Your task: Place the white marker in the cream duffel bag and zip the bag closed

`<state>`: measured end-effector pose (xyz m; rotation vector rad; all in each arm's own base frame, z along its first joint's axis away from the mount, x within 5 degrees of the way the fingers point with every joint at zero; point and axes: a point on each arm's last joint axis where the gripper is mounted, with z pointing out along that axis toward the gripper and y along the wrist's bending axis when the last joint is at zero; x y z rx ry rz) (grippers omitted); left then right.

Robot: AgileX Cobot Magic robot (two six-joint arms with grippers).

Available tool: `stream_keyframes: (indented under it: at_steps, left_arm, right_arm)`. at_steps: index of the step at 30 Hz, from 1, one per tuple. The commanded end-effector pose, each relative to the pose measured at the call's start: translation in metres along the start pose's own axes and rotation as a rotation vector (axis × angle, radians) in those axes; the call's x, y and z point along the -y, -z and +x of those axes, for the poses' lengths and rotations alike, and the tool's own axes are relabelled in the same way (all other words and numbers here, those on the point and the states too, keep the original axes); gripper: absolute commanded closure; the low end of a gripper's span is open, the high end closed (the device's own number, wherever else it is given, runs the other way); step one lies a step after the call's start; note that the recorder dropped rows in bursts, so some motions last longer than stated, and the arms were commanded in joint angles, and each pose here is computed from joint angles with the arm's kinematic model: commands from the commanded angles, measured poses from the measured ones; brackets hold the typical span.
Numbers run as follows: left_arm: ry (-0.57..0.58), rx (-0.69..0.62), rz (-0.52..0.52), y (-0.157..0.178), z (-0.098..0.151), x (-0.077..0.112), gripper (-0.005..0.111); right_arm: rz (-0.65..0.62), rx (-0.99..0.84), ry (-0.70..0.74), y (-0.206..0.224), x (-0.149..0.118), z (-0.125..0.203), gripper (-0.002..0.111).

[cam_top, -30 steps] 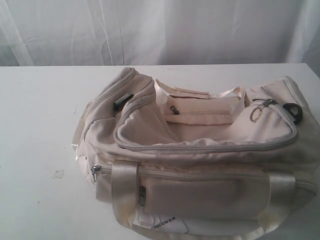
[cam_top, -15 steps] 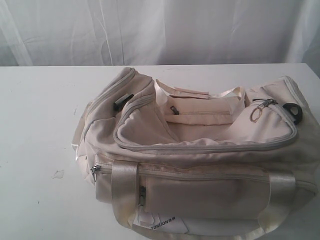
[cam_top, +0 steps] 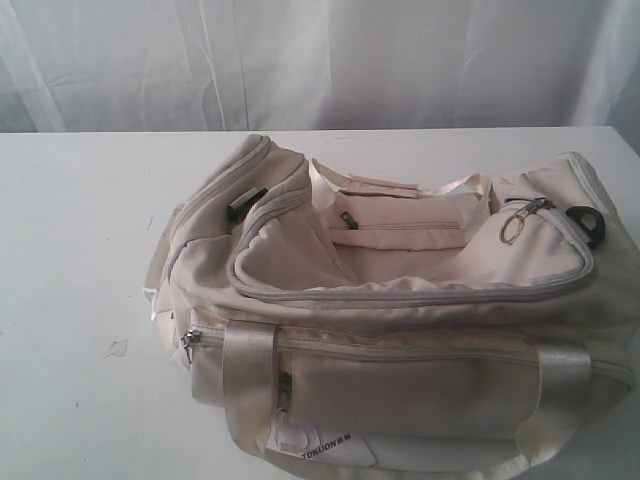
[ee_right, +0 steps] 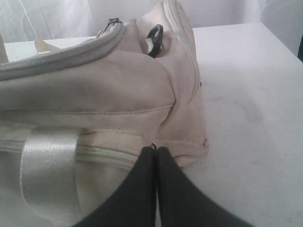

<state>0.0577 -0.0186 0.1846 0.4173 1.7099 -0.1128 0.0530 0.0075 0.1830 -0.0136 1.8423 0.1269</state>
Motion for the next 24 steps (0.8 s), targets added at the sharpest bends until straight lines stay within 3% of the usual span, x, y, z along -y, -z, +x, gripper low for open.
stream_keyframes:
  at_steps: [1, 24]
  left_arm:
    - [0.012, -0.001, -0.002, 0.0000, 0.0012, 0.0001, 0.075]
    - [0.012, -0.001, -0.002, 0.0000, 0.0012, 0.0001, 0.075]
  right_arm:
    - [0.003, 0.006, -0.005, -0.0003, 0.0004, 0.0014, 0.108]
    - [0.003, 0.006, -0.013, -0.0003, 0.0004, 0.0014, 0.108]
